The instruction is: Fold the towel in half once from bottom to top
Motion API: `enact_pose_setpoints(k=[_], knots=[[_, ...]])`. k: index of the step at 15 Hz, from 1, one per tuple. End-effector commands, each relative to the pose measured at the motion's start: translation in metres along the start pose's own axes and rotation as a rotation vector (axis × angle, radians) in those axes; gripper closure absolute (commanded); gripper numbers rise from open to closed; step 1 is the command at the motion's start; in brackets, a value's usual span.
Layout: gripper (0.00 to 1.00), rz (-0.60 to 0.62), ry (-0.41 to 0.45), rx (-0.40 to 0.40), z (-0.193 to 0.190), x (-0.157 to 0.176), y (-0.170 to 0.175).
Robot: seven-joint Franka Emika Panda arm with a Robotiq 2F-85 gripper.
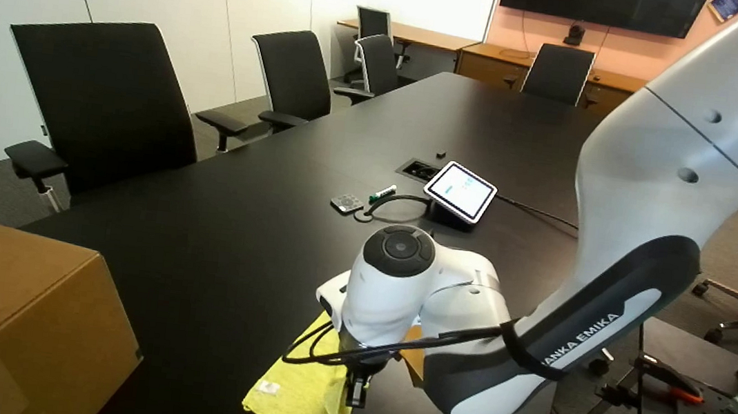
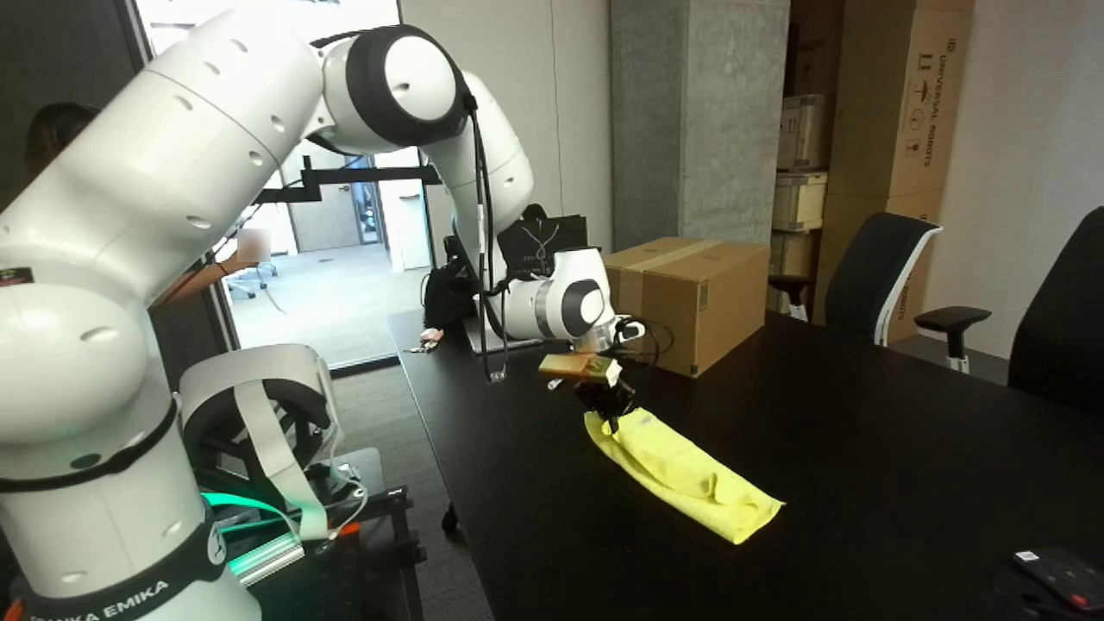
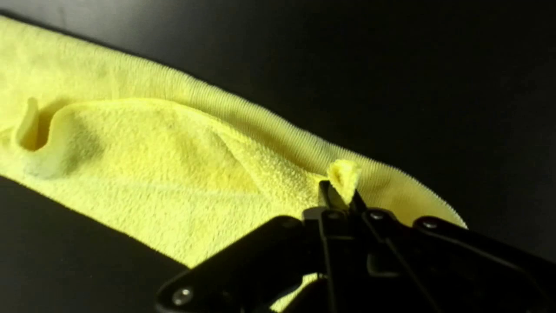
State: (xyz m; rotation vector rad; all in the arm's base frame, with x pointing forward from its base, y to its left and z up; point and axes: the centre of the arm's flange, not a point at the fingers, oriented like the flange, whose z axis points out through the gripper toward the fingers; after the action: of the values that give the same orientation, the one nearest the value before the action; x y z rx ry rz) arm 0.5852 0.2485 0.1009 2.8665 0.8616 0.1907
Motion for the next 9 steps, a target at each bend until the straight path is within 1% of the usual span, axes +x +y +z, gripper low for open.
enact_pose_setpoints(k=[1, 2, 4, 5, 9], knots=[[0.97, -0.001, 0.079, -0.086, -0.005, 0.038, -0.004], [0.97, -0.009, 0.084, -0.088, -0.009, 0.049, -0.007], [0.97, -0.012, 0.118, -0.117, 0.0, 0.068, -0.013], [0.97, -0.012, 0.127, -0.118, 0.004, 0.076, -0.017], [0.97, -0.026, 0.176, -0.131, 0.018, 0.093, -0.037]])
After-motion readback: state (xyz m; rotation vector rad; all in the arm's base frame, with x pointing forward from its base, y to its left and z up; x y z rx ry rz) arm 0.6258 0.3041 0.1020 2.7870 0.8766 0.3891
